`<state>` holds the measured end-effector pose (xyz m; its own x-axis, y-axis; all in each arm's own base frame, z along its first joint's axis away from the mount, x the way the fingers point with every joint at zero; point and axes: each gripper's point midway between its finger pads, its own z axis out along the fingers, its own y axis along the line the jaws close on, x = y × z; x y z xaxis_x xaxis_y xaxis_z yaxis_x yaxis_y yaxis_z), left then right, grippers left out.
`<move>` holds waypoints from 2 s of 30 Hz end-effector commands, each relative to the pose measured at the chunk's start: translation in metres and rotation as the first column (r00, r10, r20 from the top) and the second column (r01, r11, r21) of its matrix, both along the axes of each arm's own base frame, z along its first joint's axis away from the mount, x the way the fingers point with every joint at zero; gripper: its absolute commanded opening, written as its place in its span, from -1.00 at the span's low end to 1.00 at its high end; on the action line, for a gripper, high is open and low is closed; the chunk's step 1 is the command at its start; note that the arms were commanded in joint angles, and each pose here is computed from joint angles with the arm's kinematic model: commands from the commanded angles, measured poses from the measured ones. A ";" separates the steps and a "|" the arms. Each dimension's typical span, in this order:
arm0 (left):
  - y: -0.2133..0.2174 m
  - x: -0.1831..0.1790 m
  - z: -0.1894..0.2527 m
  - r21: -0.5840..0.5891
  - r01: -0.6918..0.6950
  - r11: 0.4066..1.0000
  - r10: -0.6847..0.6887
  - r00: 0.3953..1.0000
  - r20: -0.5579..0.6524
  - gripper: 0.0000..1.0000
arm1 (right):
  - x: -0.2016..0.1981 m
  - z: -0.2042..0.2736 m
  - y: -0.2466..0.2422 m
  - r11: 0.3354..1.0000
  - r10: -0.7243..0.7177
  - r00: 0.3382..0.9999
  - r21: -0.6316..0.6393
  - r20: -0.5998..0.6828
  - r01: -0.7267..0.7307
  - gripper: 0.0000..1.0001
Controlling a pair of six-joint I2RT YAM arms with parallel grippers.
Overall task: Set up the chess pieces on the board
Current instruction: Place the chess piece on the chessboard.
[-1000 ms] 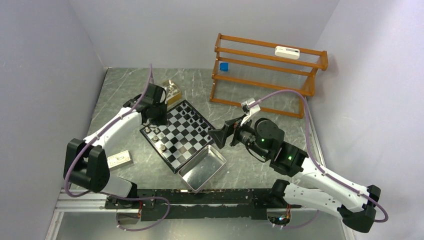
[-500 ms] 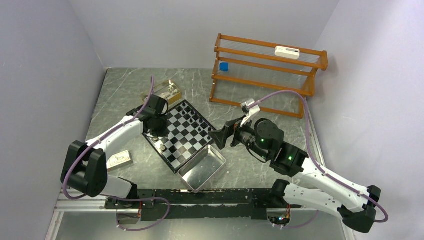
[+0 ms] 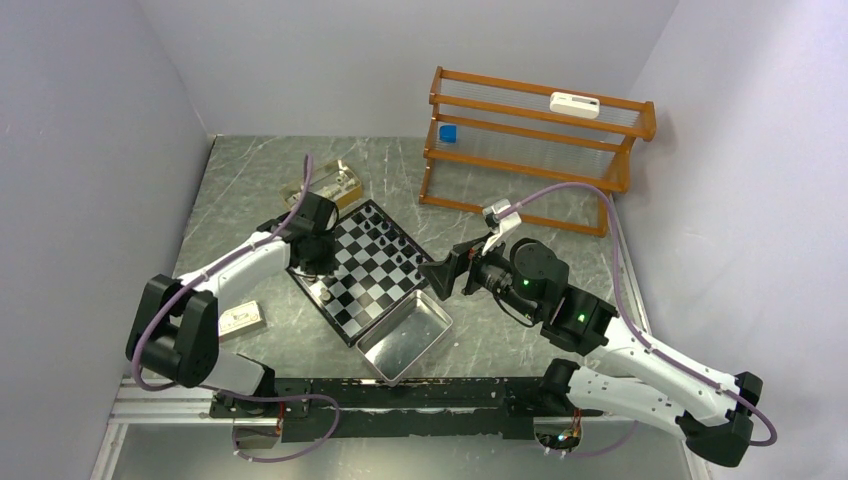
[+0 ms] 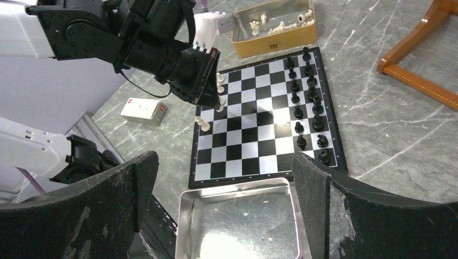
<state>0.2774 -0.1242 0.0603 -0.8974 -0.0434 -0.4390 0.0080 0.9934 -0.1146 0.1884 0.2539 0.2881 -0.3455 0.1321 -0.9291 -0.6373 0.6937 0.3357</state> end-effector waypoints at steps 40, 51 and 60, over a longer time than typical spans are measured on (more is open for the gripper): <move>0.002 0.005 -0.016 0.048 0.005 0.999 -0.004 1.000 -0.022 -0.59 | 0.000 0.001 -0.004 1.000 -0.013 1.000 0.015 0.014 0.012 0.99; 0.001 0.006 -0.013 0.043 0.009 0.999 -0.009 1.000 -0.017 -0.53 | 0.000 -0.001 -0.003 1.000 -0.009 1.000 0.015 0.012 0.009 0.99; -0.004 0.017 0.013 0.026 0.014 1.000 -0.015 0.999 0.036 -0.50 | 0.000 0.000 -0.003 1.000 -0.010 1.000 0.018 0.013 0.009 0.99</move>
